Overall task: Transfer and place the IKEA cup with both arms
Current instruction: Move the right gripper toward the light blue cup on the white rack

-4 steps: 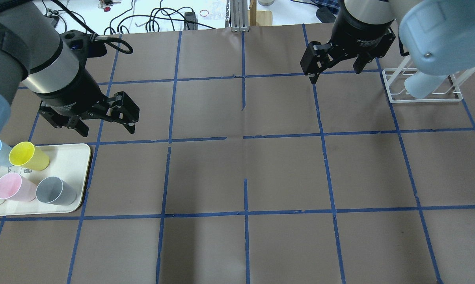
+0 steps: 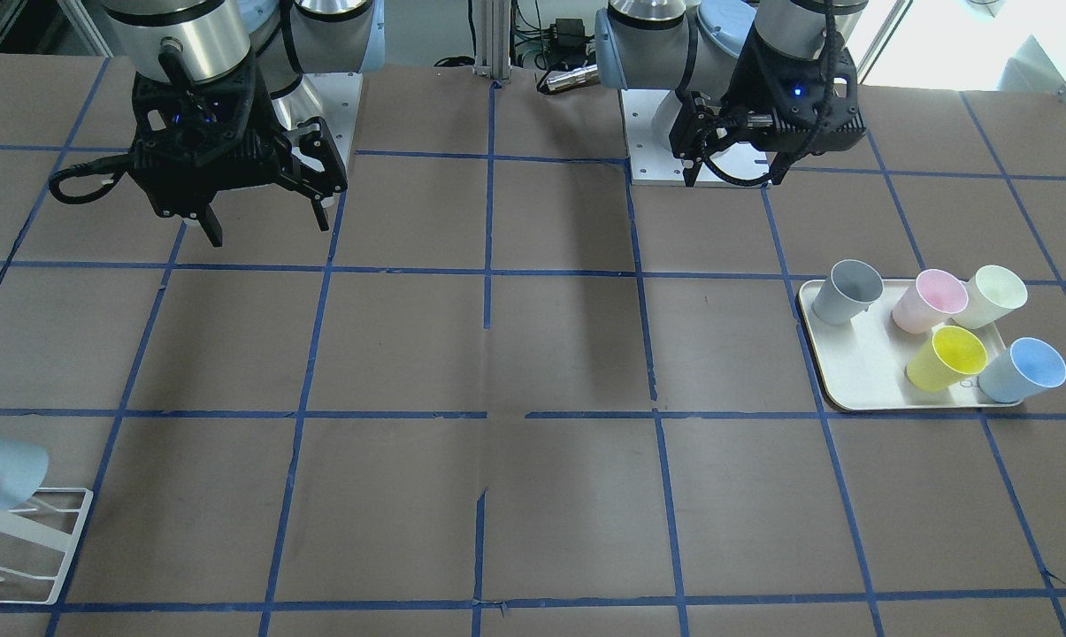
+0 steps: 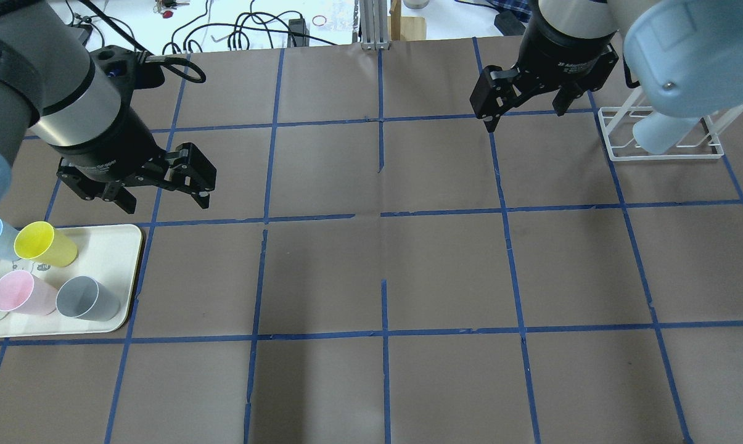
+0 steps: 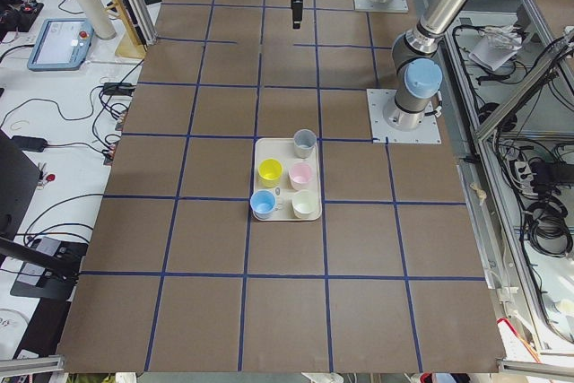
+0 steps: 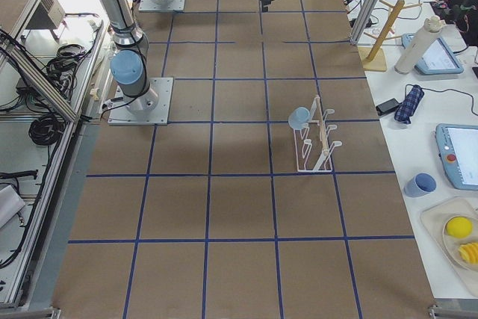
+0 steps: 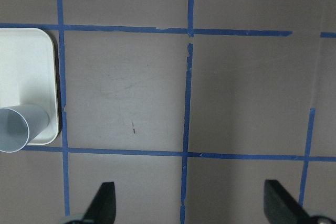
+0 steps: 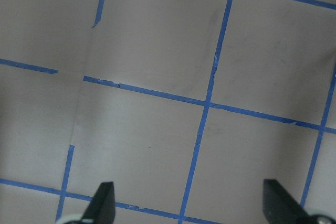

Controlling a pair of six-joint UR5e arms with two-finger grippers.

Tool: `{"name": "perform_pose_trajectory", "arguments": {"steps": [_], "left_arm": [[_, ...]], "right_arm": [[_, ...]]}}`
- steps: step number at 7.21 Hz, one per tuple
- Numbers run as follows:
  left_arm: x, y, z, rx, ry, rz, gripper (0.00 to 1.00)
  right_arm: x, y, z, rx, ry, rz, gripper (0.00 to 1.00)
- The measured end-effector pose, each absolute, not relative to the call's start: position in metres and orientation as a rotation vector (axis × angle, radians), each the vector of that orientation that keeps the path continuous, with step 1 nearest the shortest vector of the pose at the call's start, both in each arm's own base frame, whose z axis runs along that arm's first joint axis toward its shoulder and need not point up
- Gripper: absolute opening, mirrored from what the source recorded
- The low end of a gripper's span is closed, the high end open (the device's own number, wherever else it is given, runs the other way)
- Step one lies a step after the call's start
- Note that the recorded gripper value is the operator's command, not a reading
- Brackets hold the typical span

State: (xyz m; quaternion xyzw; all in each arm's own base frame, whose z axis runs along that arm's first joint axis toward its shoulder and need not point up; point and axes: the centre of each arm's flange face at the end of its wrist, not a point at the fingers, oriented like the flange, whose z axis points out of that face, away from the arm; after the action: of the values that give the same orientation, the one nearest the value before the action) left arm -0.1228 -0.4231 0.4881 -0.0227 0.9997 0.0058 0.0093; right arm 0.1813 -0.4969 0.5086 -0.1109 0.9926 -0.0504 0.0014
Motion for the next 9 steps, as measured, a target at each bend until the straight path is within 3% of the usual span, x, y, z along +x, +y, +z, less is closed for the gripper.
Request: {"name": "perform_pose_trajectory", "arguments": {"steps": [9], "left_arm": [[-0.119, -0.424, 0.488, -0.083, 3.119, 0.021, 1.00]], "right_arm": [[0.167, -0.501, 0.512, -0.314, 3.136, -0.172, 1.00]]}}
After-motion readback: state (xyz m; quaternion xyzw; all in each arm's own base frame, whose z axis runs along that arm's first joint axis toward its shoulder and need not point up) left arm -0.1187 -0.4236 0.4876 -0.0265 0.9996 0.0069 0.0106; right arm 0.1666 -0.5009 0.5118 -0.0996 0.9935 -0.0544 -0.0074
